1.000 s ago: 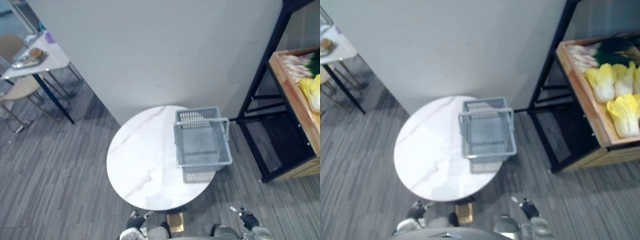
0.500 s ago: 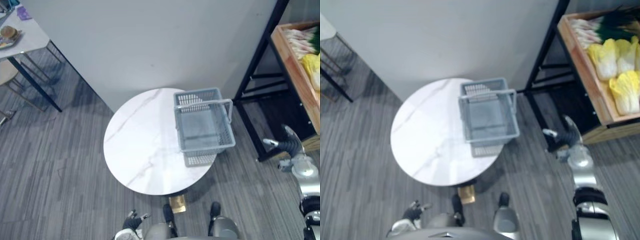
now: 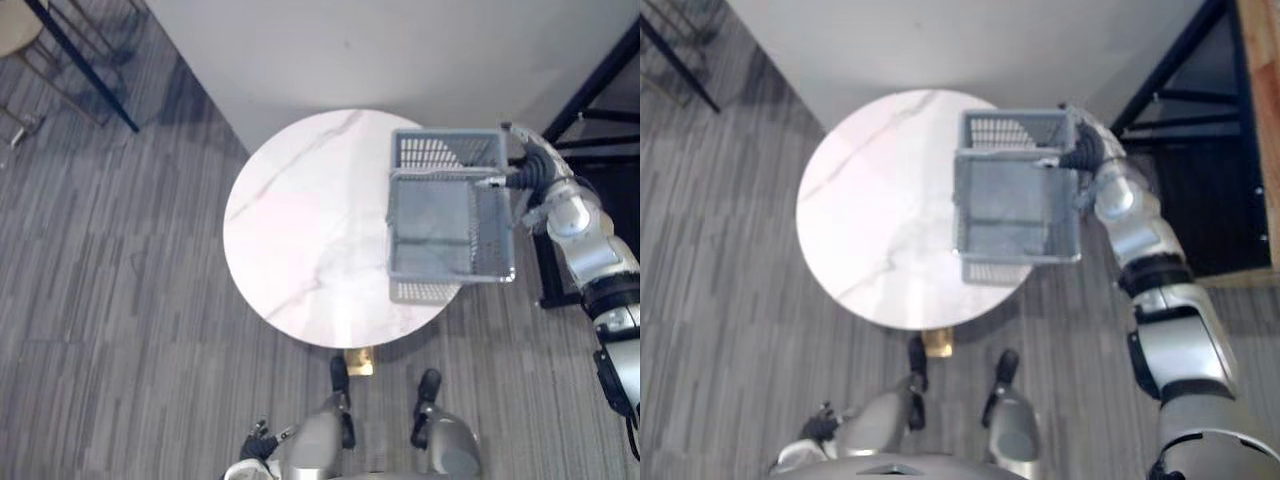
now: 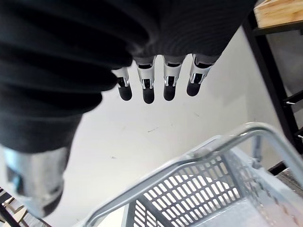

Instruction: Pick vegetable in the basket

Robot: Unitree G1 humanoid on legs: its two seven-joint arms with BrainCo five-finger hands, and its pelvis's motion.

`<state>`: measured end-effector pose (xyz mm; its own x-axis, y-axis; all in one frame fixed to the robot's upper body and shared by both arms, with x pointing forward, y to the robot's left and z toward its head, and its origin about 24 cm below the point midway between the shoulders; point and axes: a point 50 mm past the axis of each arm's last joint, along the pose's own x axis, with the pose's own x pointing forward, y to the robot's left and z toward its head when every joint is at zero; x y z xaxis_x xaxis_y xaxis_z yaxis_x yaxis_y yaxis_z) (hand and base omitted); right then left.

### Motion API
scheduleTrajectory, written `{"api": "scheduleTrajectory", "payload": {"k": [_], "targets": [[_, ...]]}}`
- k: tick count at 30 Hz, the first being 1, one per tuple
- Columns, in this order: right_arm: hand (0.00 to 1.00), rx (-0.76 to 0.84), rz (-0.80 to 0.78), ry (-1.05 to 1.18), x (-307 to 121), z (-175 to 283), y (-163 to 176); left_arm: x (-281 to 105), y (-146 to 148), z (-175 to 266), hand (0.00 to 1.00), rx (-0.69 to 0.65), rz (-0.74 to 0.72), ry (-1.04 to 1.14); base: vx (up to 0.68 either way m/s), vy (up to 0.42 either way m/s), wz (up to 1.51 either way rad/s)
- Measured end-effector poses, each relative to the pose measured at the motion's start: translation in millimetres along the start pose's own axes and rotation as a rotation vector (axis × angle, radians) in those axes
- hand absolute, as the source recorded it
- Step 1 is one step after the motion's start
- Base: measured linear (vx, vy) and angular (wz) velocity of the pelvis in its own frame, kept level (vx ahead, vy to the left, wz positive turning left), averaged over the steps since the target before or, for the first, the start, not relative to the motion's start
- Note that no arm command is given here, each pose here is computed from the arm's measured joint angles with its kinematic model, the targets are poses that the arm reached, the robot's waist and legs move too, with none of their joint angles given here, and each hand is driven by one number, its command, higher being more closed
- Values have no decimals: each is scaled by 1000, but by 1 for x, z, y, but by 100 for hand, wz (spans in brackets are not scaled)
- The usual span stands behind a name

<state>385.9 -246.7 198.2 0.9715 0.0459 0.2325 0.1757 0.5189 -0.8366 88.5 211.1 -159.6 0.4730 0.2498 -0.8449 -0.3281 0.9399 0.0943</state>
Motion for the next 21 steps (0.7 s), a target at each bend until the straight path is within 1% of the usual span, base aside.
{"api": "scheduleTrajectory", "payload": {"k": [2, 8, 13, 19, 21], "targets": [[0, -40, 2, -8, 7, 7, -5, 0, 1, 2, 0, -9, 6, -6, 25, 18, 5], [0, -43, -31, 26, 16, 8, -17, 1, 1, 3, 0, -11, 14, -12, 28, 19, 9], [0, -78, -29, 47, 16, 4, -17, 1, 1, 4, 0, -11, 24, -16, 27, 3, 9], [0, -83, -26, 45, 16, 4, -17, 1, 1, 6, 0, -1, 30, -27, 0, 0, 0], [0, -112, -7, 37, 16, 6, -13, 1, 1, 6, 0, 0, 32, -27, 0, 0, 0]]}}
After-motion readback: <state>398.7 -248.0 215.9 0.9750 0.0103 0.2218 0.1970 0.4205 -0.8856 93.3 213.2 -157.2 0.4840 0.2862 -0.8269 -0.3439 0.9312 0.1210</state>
